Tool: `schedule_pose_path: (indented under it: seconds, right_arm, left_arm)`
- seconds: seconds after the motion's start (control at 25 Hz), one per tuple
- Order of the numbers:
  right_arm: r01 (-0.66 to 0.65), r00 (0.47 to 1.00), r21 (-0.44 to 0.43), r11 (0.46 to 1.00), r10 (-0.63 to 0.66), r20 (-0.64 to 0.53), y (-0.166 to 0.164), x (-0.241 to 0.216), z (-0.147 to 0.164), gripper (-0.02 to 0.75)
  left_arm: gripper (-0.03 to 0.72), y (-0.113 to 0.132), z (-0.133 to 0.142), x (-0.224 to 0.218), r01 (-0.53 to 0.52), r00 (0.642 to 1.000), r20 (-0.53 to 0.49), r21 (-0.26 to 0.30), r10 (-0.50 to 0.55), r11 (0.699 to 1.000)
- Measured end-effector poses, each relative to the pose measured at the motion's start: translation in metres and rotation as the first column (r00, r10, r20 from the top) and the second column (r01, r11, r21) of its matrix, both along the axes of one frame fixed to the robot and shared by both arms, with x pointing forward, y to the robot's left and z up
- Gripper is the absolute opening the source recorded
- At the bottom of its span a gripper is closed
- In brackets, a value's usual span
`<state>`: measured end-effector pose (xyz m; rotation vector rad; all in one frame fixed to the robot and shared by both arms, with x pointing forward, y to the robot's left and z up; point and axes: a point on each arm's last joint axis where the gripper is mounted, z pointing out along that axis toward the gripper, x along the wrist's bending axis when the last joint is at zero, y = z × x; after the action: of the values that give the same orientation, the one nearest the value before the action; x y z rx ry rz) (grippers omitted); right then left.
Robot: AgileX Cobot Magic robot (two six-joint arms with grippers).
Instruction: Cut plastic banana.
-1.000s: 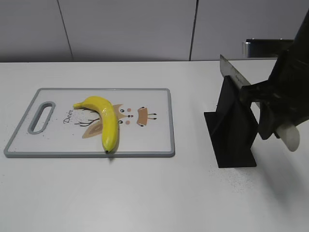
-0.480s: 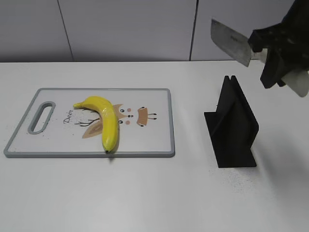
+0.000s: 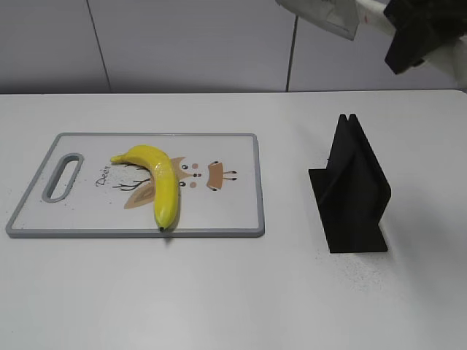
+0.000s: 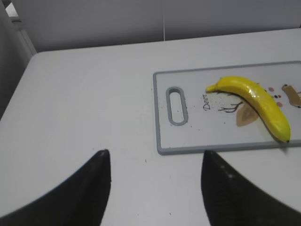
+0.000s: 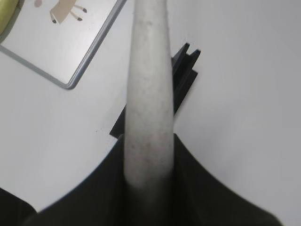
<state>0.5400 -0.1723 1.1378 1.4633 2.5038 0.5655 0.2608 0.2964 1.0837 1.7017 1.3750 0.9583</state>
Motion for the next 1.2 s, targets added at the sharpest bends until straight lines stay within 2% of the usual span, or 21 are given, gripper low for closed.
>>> schedule_pose_path:
  seconds: [0.12,0.24,0.4,0.56,0.68,0.84,0.96,1.08,1.2]
  right_arm:
    - [-0.042,0.999,-0.014,0.999,0.042,0.032,0.006,0.017,0.003,0.161]
    - [-0.106,0.992,-0.036,0.994,0.108,0.059,0.013,0.034,0.002,0.161]
    - [-0.194,0.978,-0.064,0.979,0.198,0.06,0.021,0.05,-0.008,0.161]
    - [-0.296,0.952,-0.07,0.953,0.3,0.062,0.029,0.063,-0.016,0.161]
    - [-0.417,0.903,-0.072,0.906,0.422,0.081,0.037,0.069,-0.021,0.161]
    - [-0.551,0.824,-0.102,0.828,0.56,0.09,0.045,0.079,-0.033,0.161]
    - [-0.637,0.754,-0.145,0.757,0.651,0.087,0.05,0.084,-0.043,0.161]
    - [-0.715,0.675,-0.162,0.68,0.732,0.093,0.059,0.089,-0.051,0.161]
    - [-0.775,0.604,-0.152,0.614,0.789,0.107,0.067,0.093,-0.06,0.161]
  left_arm:
    - [0.574,-0.001,0.02,0.023,0.016,1.0,-0.002,0.036,-0.016,0.999]
    - [0.574,-0.002,0.033,0.052,0.047,0.999,-0.028,0.095,-0.044,0.994]
    - [0.574,-0.007,0.05,0.091,0.118,0.992,-0.064,0.157,-0.109,0.981]
    - [0.573,-0.017,0.063,0.134,0.234,0.97,-0.115,0.18,-0.216,0.955]
    - [0.573,-0.029,0.075,0.165,0.338,0.939,-0.145,0.217,-0.312,0.916]
    - [0.573,-0.047,0.08,0.206,0.479,0.875,-0.225,0.267,-0.429,0.836]
    - [0.573,-0.061,0.079,0.232,0.604,0.795,-0.284,0.281,-0.537,0.746]
    - [0.573,-0.074,0.078,0.256,0.718,0.696,-0.313,0.275,-0.647,0.64]
    - [0.573,-0.083,0.076,0.276,0.789,0.611,-0.317,0.313,-0.725,0.529]
